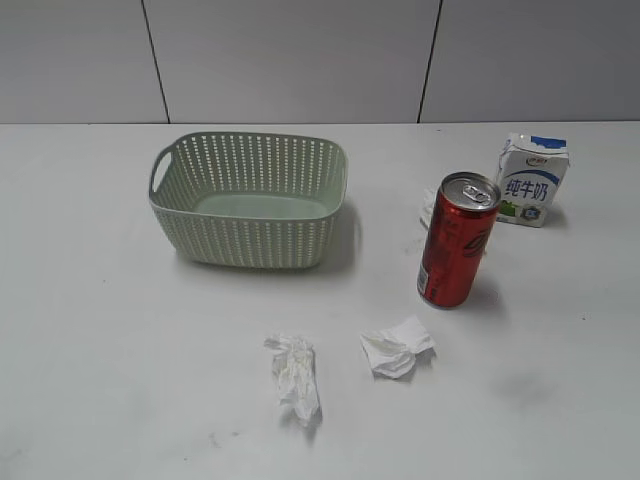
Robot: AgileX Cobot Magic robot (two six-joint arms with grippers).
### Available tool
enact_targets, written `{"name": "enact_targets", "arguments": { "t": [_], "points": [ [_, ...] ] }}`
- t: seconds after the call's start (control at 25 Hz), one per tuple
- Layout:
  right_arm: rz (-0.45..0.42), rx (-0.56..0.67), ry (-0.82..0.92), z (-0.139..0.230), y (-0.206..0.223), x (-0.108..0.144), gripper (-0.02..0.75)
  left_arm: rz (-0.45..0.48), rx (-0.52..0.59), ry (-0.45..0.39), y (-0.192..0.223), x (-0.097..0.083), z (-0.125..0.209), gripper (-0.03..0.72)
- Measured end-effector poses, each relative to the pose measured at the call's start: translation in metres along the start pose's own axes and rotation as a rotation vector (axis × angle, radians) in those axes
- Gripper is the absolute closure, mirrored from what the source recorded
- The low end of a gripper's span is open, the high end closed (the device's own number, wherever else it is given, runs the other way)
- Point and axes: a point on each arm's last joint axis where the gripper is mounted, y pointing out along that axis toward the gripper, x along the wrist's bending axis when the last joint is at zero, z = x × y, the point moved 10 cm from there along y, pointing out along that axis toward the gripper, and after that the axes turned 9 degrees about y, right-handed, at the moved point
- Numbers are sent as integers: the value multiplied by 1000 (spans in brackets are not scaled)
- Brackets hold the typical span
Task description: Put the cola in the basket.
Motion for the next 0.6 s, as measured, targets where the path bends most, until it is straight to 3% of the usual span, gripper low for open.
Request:
{"name": "enact_targets", "arguments": {
  "t": [0.24,0.44,0.6],
  "points": [
    [-3,0,2,0,0,1,176,-1,0,2,0,0,0,457],
    [-3,0,2,0,0,1,176,-98,17,79,-1,19,2,457],
    [-3,0,2,0,0,1,176,-107,17,86,-1,21,2,457]
  ]
}}
